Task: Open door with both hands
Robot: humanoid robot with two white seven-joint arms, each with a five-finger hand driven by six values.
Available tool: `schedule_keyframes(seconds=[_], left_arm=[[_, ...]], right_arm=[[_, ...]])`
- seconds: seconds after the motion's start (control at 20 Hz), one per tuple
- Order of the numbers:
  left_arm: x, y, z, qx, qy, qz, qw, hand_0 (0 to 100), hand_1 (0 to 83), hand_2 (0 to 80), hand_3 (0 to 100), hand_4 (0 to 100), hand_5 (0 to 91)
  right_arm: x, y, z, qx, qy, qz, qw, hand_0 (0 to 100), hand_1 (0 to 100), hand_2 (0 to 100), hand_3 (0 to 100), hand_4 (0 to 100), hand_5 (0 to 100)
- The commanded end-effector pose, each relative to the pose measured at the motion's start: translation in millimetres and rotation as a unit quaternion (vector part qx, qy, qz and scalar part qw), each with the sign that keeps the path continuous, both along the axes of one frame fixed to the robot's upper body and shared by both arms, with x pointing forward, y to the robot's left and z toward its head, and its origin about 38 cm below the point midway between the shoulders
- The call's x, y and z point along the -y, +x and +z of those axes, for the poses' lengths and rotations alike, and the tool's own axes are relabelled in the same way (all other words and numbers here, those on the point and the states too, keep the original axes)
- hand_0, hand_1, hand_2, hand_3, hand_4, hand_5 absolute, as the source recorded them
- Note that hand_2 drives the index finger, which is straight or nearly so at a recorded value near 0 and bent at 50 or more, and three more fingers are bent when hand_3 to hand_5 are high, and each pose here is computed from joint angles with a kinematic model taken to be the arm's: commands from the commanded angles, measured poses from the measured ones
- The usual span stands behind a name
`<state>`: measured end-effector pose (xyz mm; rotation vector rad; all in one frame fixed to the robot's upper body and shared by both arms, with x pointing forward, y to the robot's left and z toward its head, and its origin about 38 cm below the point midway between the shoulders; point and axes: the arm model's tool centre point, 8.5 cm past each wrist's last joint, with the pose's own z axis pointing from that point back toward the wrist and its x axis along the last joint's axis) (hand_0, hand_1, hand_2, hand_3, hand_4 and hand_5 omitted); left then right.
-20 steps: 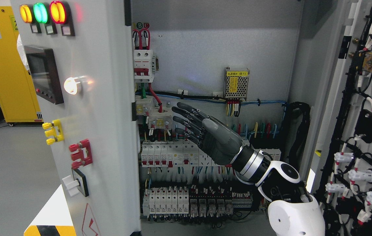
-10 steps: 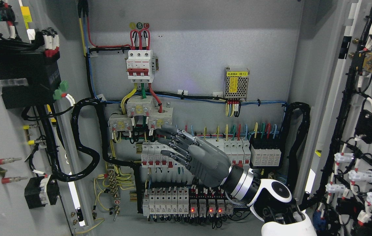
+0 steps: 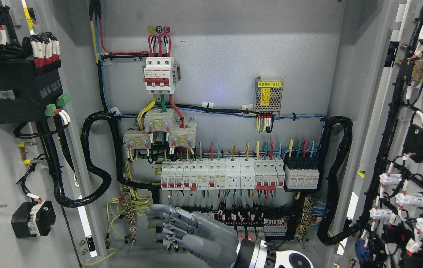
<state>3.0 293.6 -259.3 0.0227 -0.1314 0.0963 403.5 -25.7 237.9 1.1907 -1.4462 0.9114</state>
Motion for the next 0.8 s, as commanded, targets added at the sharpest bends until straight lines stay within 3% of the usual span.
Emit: schedule_keyframes(seconds=[0.0, 0.4, 0.75], left_arm=[[0, 0, 0, 0.000, 0.000, 0.000, 1.000, 12, 55.6, 0.0, 0, 0, 0.0], [1, 1, 0, 0.001, 0.000, 0.000, 1.000, 12, 55.6, 0.0, 0, 0, 0.0], [1, 1, 0, 0.001, 0.000, 0.000, 1.000, 12, 55.6, 0.0, 0, 0, 0.0]], right_arm=[[-59.8, -82, -43, -0.011, -0.049, 0.106, 0.993, 0, 50, 4, 0, 0, 0], [-101.9, -120, -53, 0.009, -0.080, 0.161, 0.984, 0, 50, 4, 0, 0, 0], [-128.7, -121, -44, -0.005, -0.063, 0.156, 0.986, 0, 50, 4, 0, 0, 0]])
